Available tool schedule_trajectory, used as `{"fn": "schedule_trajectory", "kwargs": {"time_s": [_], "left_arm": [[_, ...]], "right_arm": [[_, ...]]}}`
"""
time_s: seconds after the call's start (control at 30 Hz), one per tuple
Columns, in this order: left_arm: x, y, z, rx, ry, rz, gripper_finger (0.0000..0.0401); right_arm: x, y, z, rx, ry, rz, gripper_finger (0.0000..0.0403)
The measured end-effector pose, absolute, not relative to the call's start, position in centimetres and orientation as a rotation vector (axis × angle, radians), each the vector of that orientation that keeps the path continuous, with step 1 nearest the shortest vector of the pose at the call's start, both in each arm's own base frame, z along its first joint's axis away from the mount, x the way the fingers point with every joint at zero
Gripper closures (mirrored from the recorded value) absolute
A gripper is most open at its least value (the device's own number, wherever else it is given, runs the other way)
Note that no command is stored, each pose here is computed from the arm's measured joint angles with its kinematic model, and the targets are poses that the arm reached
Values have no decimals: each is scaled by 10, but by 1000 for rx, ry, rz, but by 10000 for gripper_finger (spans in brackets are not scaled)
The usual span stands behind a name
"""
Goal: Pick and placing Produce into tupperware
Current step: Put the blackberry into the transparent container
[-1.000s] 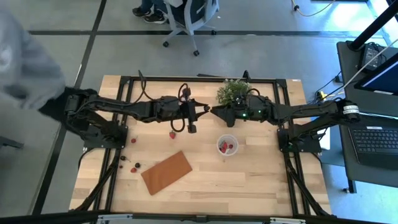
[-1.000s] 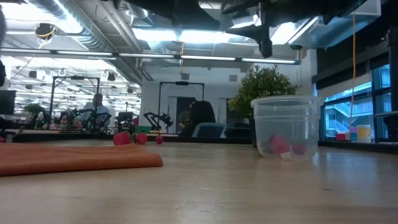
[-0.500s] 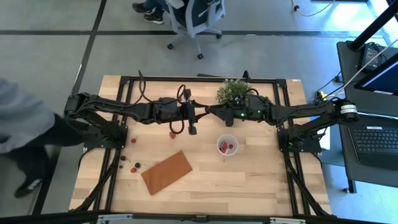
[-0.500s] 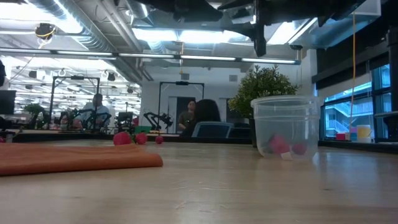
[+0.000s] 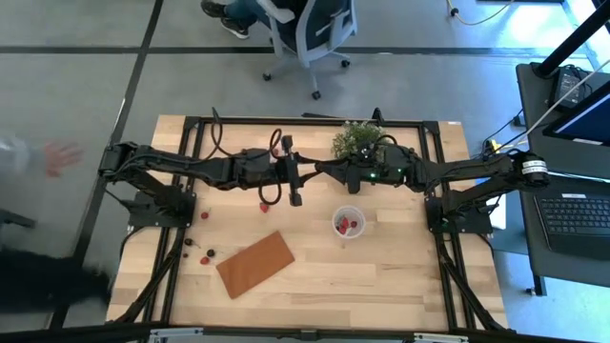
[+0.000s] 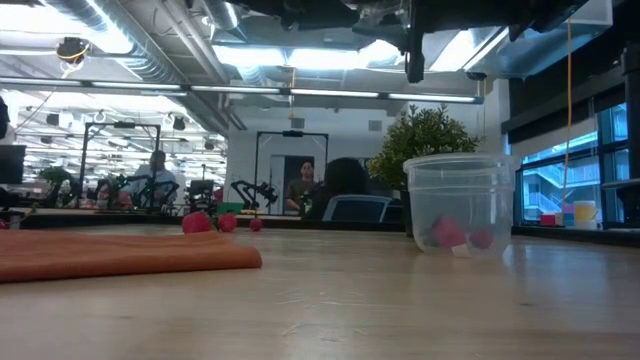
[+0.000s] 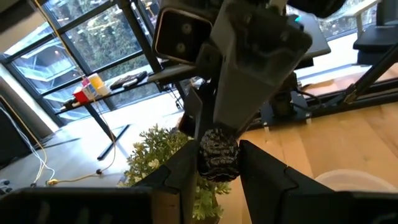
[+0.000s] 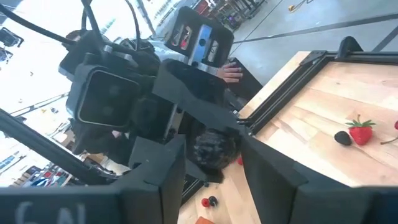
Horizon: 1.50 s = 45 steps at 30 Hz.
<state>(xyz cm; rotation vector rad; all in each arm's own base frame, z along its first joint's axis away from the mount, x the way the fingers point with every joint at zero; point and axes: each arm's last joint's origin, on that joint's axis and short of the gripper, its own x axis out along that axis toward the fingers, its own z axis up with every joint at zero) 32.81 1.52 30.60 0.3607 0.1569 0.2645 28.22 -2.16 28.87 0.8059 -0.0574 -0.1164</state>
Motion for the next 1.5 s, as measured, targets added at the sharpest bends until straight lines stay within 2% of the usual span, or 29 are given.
{"fn": "schedule_trajectory", "kwargs": {"time_s": [0.4, 0.57, 1.5], "left_arm": [[329, 17, 308, 366, 127, 230, 301], [330, 17, 307, 431, 132, 209, 301], [330, 25, 314, 481, 65, 195, 301]], "right_arm": [[282, -21, 290, 806, -71, -107, 273], [282, -21, 291, 806, -75, -103, 273], [283, -20, 299, 802, -99, -67, 273]]}}
